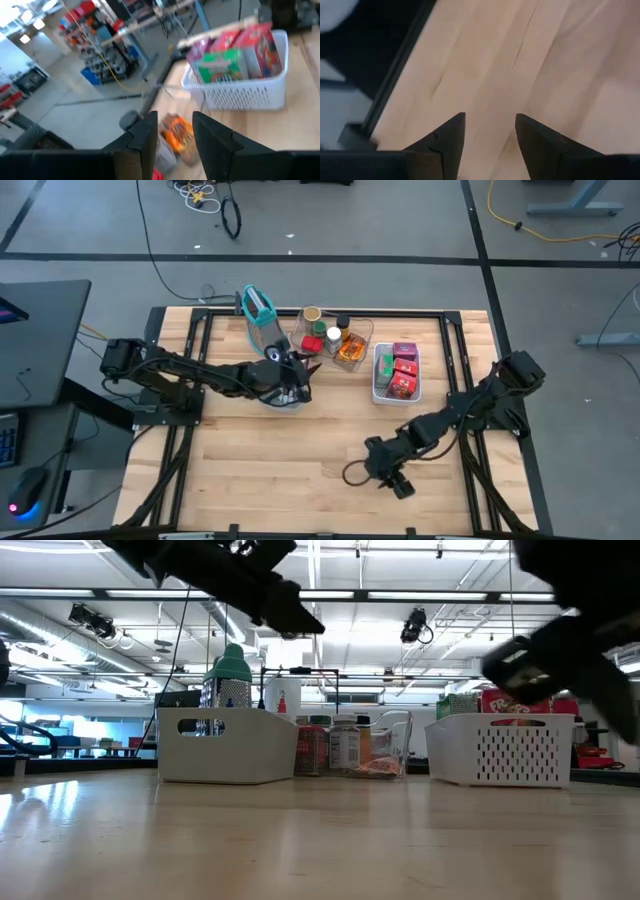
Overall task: Pick & Place Kitchen Items
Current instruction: Put the small black food coloring bottle into the gray bin
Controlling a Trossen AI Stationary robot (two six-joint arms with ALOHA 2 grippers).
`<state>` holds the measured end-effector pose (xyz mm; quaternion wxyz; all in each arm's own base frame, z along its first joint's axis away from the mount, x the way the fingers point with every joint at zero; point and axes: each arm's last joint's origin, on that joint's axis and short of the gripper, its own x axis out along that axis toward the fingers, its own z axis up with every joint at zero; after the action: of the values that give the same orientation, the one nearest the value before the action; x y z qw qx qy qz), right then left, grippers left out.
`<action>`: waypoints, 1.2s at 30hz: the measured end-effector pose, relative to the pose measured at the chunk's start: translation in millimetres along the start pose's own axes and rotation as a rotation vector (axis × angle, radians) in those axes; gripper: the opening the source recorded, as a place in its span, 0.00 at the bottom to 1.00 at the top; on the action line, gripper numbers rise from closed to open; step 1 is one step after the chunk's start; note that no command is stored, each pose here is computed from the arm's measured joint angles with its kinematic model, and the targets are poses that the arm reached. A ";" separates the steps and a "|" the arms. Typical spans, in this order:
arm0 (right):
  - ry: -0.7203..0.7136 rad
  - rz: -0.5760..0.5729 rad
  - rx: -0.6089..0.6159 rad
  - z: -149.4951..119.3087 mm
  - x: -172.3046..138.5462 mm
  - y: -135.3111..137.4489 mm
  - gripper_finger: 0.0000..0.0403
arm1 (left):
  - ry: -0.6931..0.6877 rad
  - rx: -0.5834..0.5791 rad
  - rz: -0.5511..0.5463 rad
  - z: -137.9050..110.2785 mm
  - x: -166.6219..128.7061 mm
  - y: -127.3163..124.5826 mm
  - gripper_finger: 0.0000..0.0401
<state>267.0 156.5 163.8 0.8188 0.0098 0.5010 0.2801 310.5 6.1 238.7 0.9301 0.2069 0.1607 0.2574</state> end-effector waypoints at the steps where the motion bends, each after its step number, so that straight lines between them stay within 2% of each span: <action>1: 0.028 0.009 0.000 -3.1 0.8 3.3 0.45 | -0.017 -0.006 0.008 2.0 0.0 0.8 0.32; 7: 0.154 0.126 -0.087 -18.3 5.5 30.8 0.45 | -0.060 -0.076 0.103 8.6 -0.1 6.6 0.32; 11: 0.181 0.144 -0.330 -26.4 8.2 47.3 0.45 | -0.036 -0.074 0.154 7.5 0.2 8.6 0.32; 13: 0.177 0.097 -0.462 -28.8 9.5 53.1 0.45 | -0.031 -0.075 0.163 6.9 0.8 9.7 0.32; 15: 0.183 0.042 -0.543 -31.0 10.2 56.3 0.45 | -0.030 -0.083 0.167 6.5 1.4 10.6 0.32; 20: 0.234 0.013 -0.622 -36.2 9.5 56.0 0.45 | -0.026 -0.098 0.166 5.9 1.6 10.6 0.32; 27: 0.225 0.021 -0.654 -45.5 14.8 51.4 0.45 | -0.017 -0.110 0.163 4.8 1.7 10.2 0.32; 36: 0.060 -0.030 -0.681 -68.7 29.7 39.2 0.44 | -0.018 -0.099 0.162 5.0 1.7 10.2 0.32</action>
<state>202.8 185.2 117.0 0.7641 -0.2799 0.4025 0.4193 309.7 13.5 247.4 0.9167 0.1754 0.1221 0.3375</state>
